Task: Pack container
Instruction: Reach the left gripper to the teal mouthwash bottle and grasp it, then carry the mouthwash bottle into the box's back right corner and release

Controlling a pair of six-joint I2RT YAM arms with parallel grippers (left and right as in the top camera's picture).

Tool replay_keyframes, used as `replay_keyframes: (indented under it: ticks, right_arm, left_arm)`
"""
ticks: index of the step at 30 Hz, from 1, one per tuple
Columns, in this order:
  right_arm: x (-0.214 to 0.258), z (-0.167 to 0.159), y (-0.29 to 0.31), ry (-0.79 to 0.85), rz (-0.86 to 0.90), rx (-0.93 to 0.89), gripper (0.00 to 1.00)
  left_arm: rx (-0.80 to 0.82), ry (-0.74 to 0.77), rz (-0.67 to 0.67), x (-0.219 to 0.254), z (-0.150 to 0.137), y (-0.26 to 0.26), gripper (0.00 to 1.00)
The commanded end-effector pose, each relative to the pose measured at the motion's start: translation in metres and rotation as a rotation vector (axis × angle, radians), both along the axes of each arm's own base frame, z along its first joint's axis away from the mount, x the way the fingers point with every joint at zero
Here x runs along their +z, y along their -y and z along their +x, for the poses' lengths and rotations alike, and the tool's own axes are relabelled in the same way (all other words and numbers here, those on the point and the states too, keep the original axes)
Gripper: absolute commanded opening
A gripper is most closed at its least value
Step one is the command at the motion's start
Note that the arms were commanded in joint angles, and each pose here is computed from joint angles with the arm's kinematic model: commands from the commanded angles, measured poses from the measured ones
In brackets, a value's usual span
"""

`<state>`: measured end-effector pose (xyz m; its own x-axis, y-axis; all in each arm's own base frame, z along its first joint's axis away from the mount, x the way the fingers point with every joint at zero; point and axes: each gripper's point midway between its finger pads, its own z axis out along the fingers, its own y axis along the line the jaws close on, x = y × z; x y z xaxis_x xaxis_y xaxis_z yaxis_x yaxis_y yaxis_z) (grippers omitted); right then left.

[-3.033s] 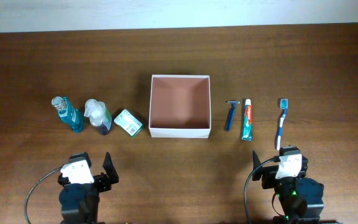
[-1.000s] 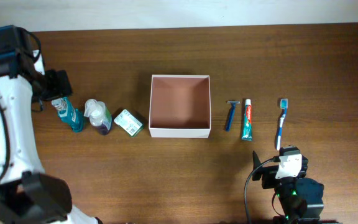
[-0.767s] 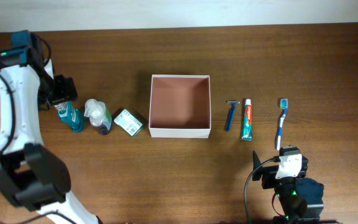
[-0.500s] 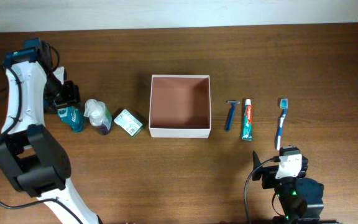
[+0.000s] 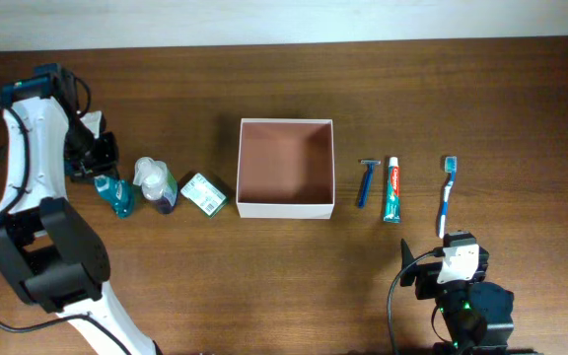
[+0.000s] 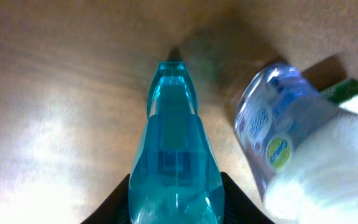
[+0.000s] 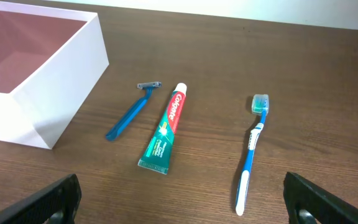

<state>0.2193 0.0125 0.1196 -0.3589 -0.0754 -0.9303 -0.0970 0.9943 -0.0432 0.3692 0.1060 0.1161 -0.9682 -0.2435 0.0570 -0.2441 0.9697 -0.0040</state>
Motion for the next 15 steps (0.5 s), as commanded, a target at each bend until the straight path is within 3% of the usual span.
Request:
replay_keyframes:
  ticks: [1, 10, 15]
  right_arm:
    - [-0.001, 0.000, 0.000, 0.003, 0.010, -0.002, 0.99]
    - [-0.001, 0.000, 0.000, 0.003, 0.010, -0.002, 0.99]
    - [-0.001, 0.000, 0.000, 0.003, 0.010, -0.002, 0.99]
  left_arm:
    - [0.032, 0.169, 0.038, 0.064, 0.011, -0.005, 0.04]
    - [-0.149, 0.569, 0.064, 0.225, -0.011, 0.071, 0.04]
    - [-0.351, 0.758, 0.017, 0.266, -0.009, 0.149, 0.03]
